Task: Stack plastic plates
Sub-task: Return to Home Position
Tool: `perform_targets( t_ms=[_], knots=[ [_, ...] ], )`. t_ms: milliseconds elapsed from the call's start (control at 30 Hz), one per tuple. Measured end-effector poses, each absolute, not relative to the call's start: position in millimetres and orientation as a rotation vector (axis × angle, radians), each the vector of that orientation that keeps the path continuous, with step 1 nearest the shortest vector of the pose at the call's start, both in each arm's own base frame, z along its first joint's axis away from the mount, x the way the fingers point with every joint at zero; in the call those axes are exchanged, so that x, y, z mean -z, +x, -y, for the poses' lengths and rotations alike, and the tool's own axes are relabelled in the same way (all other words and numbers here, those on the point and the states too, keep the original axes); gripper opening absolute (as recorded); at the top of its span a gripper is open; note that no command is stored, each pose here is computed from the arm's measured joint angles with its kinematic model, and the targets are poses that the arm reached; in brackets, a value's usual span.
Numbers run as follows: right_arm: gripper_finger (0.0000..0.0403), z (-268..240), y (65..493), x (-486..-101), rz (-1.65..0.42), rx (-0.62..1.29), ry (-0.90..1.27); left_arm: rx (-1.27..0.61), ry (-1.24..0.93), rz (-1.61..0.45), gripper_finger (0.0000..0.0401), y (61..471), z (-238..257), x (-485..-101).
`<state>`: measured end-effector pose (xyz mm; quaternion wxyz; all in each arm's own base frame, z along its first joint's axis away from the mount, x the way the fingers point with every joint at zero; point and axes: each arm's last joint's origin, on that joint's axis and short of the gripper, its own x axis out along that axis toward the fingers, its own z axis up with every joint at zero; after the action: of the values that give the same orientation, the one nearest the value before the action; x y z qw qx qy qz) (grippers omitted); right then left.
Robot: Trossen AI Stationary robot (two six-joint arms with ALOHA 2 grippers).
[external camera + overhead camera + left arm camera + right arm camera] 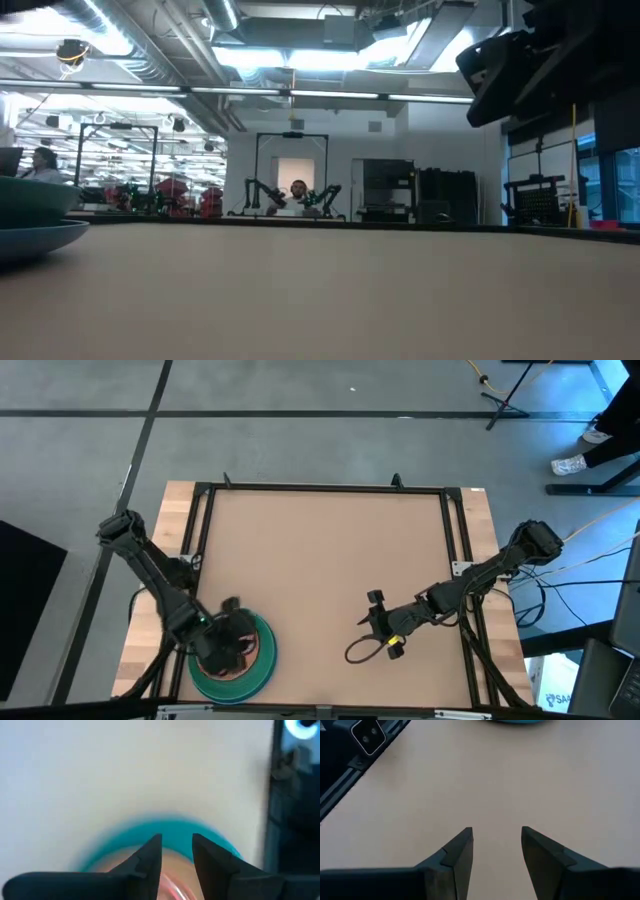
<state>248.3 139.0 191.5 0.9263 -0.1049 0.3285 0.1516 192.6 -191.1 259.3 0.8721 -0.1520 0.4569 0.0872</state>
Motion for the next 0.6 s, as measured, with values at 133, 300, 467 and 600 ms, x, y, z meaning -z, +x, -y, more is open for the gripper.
perform_targets(
  t_ms=[133,300,467,600],
  knots=[
    [0.0159,-132.4,248.8,-186.6,-0.682,-0.308,-0.243,-0.189,-0.046,-0.810,0.0092,215.7,173.5,-264.5],
    [0.0159,-109.4,249.7,-173.5,-0.693,-0.286,-0.182,-0.130,0.108,-0.754,0.0072,251.9,142.4,-271.8],
    [0.0159,-88.6,244.5,-169.9,-0.697,-0.279,-0.128,-0.054,0.160,-0.760,0.0040,276.0,97.9,-278.8],
    [0.0159,-73.7,229.9,-169.9,-0.675,-0.271,-0.122,-0.089,0.162,-0.659,0.0008,277.0,61.9,-286.8]
  ],
)
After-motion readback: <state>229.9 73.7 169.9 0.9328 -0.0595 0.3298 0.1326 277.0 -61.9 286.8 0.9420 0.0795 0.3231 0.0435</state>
